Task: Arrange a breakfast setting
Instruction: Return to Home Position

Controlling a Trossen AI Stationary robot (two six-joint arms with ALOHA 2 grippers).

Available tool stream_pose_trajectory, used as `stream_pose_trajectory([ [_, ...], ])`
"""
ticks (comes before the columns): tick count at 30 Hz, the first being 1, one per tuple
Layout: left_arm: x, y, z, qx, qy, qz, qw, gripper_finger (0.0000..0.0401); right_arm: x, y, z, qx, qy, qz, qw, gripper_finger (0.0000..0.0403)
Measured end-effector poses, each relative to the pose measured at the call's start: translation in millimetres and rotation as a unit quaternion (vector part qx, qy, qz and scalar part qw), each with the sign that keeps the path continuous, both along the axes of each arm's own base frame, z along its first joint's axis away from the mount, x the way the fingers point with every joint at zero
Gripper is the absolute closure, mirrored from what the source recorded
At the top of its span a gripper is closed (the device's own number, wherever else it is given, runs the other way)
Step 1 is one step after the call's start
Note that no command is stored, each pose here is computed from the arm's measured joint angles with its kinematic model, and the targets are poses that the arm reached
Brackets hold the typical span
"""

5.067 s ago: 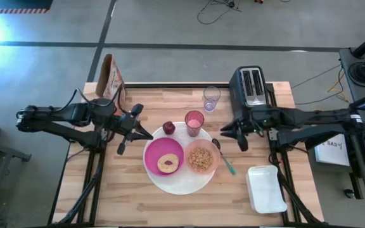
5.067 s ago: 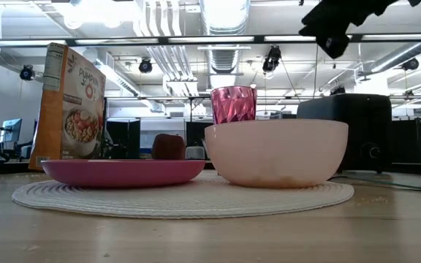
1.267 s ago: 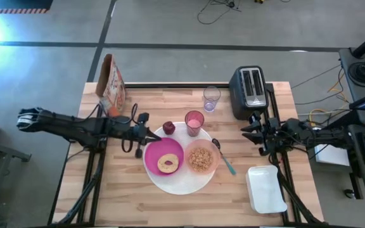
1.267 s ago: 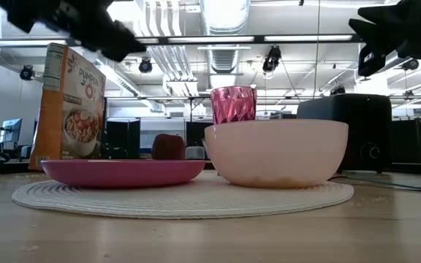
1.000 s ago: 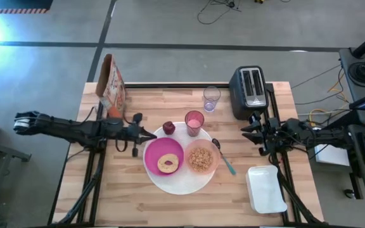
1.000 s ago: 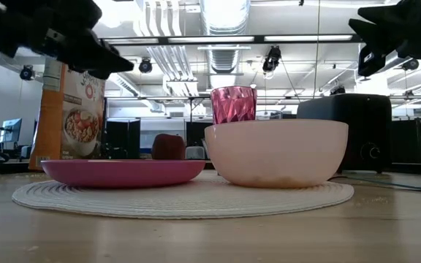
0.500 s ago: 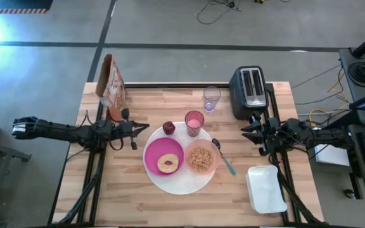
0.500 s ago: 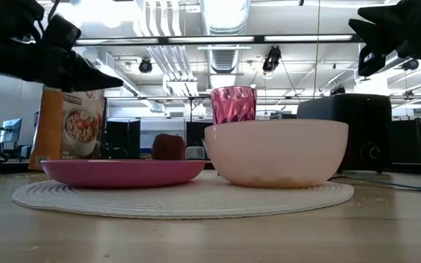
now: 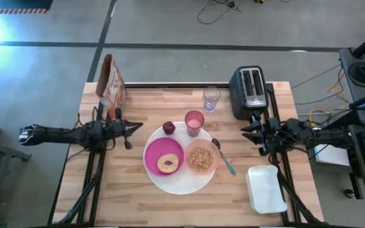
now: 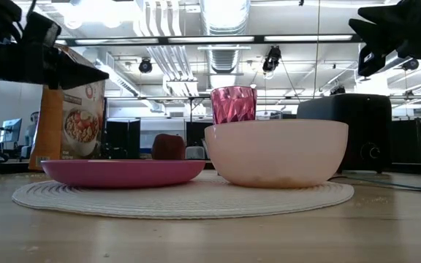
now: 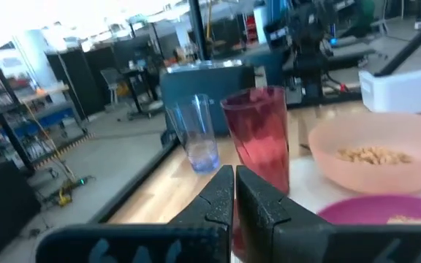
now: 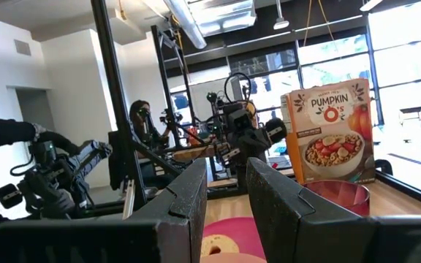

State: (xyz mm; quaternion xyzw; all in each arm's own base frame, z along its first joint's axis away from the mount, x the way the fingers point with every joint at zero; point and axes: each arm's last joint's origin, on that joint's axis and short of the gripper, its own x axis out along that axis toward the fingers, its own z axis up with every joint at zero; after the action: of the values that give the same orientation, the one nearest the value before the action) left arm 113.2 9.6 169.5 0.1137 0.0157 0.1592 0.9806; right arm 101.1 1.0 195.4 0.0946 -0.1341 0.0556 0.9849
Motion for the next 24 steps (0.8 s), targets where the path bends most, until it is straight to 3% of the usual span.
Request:
stream_pose_trajectory([
  [6, -10.8, 2.6, 0.2, 0.013, -0.001, 0.048, 0.999, 0.0401, 0.0, 0.0, 0.0, 0.000, 0.000, 0.000, 1.000, 0.0314],
  [11, -16.6, 5.8, 0.2, -0.014, -0.018, 0.109, 0.994, 0.0401, 0.0, 0.0, 0.0, 0.000, 0.000, 0.000, 1.000, 0.0314],
  [19, -18.3, 5.8, 2.0, -0.065, -0.052, 0.107, 0.991, 0.0401, 0.0, 0.0, 0.0, 0.000, 0.000, 0.000, 1.000, 0.0314],
  [24, -20.6, 5.8, 4.4, -0.070, -0.071, 0.106, 0.989, 0.0401, 0.0, 0.0, 0.0, 0.000, 0.000, 0.000, 1.000, 0.0314],
])
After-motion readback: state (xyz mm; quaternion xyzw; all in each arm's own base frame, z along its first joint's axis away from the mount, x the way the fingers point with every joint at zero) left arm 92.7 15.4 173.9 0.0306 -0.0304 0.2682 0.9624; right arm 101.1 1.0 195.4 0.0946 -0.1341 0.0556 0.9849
